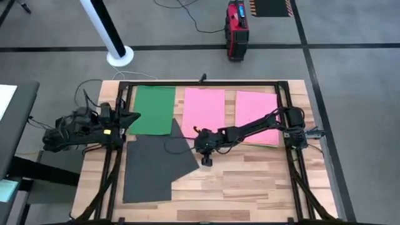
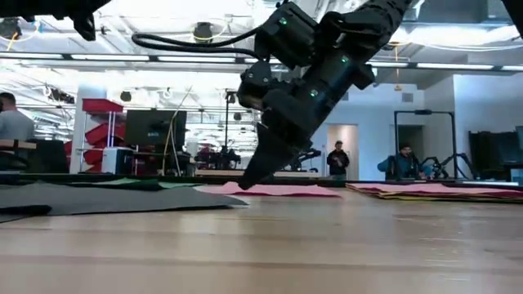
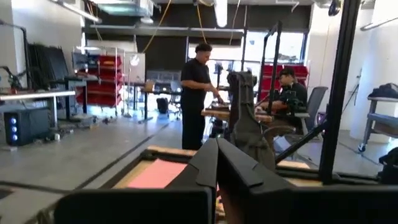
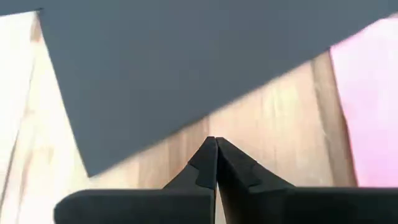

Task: Organize paper
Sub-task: Stack the black paper on top of the black paper

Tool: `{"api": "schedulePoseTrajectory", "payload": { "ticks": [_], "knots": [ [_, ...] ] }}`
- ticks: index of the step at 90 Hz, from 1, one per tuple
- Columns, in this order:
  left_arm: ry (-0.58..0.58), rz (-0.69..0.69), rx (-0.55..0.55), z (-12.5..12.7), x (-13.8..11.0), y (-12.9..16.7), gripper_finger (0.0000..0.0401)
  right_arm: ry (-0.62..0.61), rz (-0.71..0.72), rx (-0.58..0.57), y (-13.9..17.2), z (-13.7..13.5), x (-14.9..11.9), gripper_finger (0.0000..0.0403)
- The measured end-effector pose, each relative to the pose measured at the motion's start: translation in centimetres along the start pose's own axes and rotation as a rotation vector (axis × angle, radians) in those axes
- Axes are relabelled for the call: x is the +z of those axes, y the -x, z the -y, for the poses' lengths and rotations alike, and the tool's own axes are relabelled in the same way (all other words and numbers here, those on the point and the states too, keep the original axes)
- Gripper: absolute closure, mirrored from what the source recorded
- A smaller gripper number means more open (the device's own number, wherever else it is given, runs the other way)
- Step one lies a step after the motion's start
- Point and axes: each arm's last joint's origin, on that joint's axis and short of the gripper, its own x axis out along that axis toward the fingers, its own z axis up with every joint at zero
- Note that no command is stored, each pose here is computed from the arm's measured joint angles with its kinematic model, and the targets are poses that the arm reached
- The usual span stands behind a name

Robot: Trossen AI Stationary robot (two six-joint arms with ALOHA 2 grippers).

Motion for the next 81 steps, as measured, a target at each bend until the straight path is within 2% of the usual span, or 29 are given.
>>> {"api": "schedulePoseTrajectory", "payload": {
  "ticks": [19, 38, 59, 69, 81],
  "knots": [
    [0.060, -0.150, 0.003, 0.1, -1.9, -1.7, 0.0401, 0.028, -0.017, -0.023, 0.0, -2.5, -0.6, 0.0403],
    [0.096, -0.339, -0.087, 1.3, -4.0, -4.6, 0.0401, -0.020, 0.006, -0.063, 0.2, -4.6, -2.4, 0.0403],
    [0.080, -0.504, -0.201, 3.8, -6.6, -7.6, 0.0401, -0.073, 0.138, -0.076, 0.3, -6.0, -3.3, 0.0403],
    [0.101, -0.543, -0.204, 4.8, -7.7, -8.7, 0.0401, -0.100, 0.169, -0.141, 1.2, -5.8, -3.3, 0.0403],
    [0.094, -0.595, -0.143, 5.5, -9.2, -9.6, 0.0401, -0.136, 0.214, -0.188, 2.8, -5.6, -3.0, 0.0403]
  ]
}}
